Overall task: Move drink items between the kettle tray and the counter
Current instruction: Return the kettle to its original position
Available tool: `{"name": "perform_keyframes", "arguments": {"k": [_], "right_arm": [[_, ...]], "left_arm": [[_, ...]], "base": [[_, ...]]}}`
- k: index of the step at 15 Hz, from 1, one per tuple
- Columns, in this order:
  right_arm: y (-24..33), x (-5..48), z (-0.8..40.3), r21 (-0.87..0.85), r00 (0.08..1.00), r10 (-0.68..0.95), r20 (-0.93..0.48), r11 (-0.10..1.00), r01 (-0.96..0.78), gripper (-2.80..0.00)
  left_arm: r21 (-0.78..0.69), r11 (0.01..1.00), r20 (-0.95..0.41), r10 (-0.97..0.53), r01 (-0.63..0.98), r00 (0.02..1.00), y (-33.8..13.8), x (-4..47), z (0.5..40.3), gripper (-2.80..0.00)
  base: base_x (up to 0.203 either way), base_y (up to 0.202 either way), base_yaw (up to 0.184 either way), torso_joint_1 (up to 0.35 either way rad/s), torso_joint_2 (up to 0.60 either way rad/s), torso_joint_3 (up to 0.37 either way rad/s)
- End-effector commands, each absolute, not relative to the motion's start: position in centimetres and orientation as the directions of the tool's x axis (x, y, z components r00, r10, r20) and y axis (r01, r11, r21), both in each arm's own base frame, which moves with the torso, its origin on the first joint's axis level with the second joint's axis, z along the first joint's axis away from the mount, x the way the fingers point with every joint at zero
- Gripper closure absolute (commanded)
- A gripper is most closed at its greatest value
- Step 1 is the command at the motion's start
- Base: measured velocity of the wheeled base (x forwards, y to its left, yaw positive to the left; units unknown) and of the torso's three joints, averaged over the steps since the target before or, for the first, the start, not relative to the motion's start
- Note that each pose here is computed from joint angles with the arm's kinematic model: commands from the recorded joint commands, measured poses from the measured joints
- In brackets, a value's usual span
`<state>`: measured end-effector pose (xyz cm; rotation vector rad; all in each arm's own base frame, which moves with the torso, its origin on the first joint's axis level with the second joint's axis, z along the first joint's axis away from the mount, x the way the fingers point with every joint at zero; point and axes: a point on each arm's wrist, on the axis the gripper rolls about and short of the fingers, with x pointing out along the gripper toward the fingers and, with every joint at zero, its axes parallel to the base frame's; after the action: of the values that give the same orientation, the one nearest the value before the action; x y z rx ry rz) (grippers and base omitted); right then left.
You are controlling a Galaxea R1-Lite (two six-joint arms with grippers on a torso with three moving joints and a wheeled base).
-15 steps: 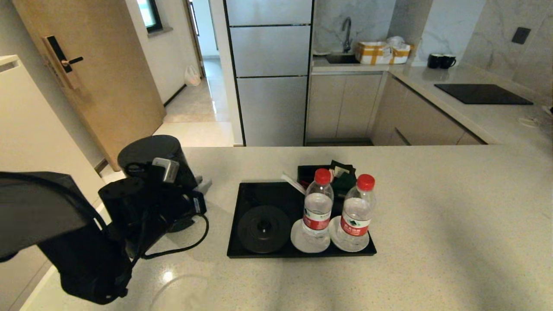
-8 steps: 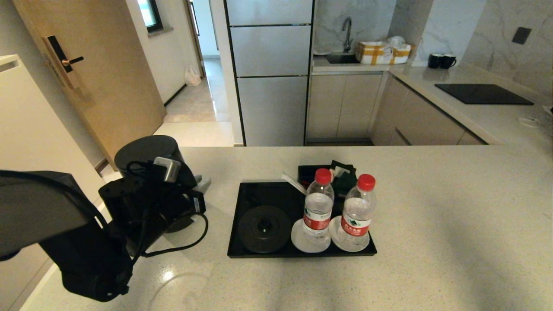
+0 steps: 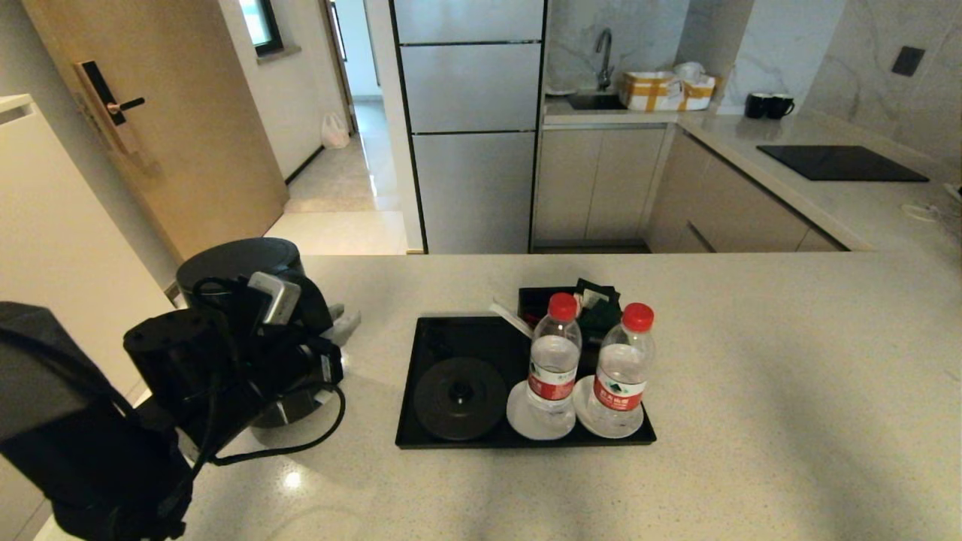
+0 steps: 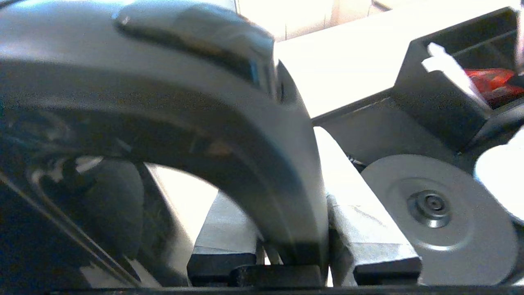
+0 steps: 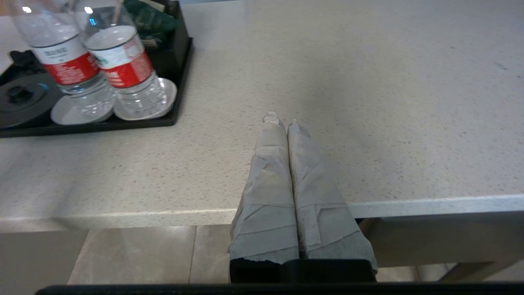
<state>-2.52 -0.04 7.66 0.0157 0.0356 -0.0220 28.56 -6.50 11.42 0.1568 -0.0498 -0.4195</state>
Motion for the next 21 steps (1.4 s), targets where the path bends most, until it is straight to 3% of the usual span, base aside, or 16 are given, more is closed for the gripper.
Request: {"name": "perform_keyframes", "arguments": {"k": [1,6,12,16,21], "right_arm": [[0.0,-2.5,7.7,0.016,0.999,-0.021,-0.035,1.000,0.022,0.00],[0.0,-2.5,7.7,0.016,0.999,-0.021,-0.035,1.000,0.022,0.00],[0.0,-2.5,7.7,0.016,0.999,-0.021,-0.035,1.000,0.022,0.00],[0.0,-2.5,7.7,0.015,0.999,-0.021,-0.035,1.000,0.022,0.00],[0.0,-2.5,7.7,0.015,0.999,-0.021,-0.035,1.000,0.022,0.00]], "left_arm": [[0.184,0.897,0.103,-0.424,0.402,0.900,-6.3,27.1,13.9,0.00],[0.206,0.842,0.147,-0.530,0.498,0.835,-7.0,25.2,15.4,0.00],[0.203,0.639,0.102,-0.768,0.742,0.633,-11.0,22.9,15.0,0.00],[0.142,0.514,0.127,-0.857,0.846,0.499,-14.6,21.2,15.7,0.00],[0.094,0.412,0.100,-0.910,0.906,0.403,-17.0,19.5,15.1,0.00]], "base": [[0.000,0.000,0.000,0.000,0.00,0.000],[0.000,0.000,0.000,0.000,0.00,0.000],[0.000,0.000,0.000,0.000,0.00,0.000],[0.000,0.000,0.000,0.000,0.00,0.000],[0.000,0.000,0.000,0.000,0.00,0.000]]}}
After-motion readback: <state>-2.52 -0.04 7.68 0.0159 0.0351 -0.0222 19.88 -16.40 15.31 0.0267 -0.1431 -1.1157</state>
